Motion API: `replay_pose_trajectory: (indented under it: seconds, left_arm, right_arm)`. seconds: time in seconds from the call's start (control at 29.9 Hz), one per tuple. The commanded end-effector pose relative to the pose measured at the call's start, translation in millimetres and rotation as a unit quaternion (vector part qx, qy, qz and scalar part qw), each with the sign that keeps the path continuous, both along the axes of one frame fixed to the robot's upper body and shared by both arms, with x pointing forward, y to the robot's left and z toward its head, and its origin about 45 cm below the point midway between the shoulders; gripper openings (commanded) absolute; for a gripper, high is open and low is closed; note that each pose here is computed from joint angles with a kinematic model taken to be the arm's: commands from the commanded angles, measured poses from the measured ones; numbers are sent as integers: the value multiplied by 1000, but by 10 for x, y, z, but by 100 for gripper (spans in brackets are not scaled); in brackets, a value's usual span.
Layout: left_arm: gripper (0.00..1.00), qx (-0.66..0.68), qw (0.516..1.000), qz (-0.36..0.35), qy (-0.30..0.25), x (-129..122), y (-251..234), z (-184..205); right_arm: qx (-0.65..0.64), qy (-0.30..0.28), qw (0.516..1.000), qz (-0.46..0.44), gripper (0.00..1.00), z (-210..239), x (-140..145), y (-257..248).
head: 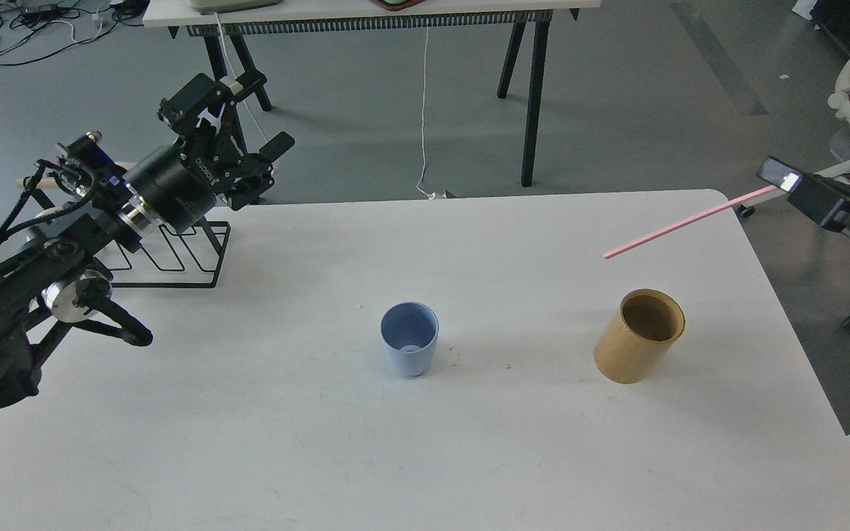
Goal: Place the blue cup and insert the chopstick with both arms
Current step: 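Grasp the pink straw and pull it up out of the tan cup, then carry the pink straw over and insert it into the blue cup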
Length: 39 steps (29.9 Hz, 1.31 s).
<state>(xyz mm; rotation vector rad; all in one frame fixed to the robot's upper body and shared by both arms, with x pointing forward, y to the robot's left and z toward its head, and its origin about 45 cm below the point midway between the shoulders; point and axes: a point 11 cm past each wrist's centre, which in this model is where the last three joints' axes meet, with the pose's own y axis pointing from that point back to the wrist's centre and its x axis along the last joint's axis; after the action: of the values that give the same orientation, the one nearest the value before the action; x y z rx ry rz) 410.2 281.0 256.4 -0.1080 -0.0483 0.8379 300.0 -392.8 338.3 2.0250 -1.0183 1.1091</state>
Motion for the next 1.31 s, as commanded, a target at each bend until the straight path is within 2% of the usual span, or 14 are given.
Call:
replay_pose_trajectory:
  seconds: [0.0,0.3,0.5,0.67,1.27]
  left_arm:
    - [99,6,1000,7,5,-27,81,-38]
    - [99,21,999,21,12,-72,267,-73]
    - [99,20,999,22,14,-81,274,-90]
    - [99,19,999,23,20,-103,277,-140]
    - [99,14,999,28,22,-117,298,-160]
  right_arm:
    - [11,-17,999,26,0,235,126,140]
    - [77,17,980,183,0,-21,530,1258]
    - [35,60,973,221,0,-303,766,1641]
    - [15,90,963,253,0,-565,810,1987]
    - [-36,104,957,269,0,-803,884,2150]
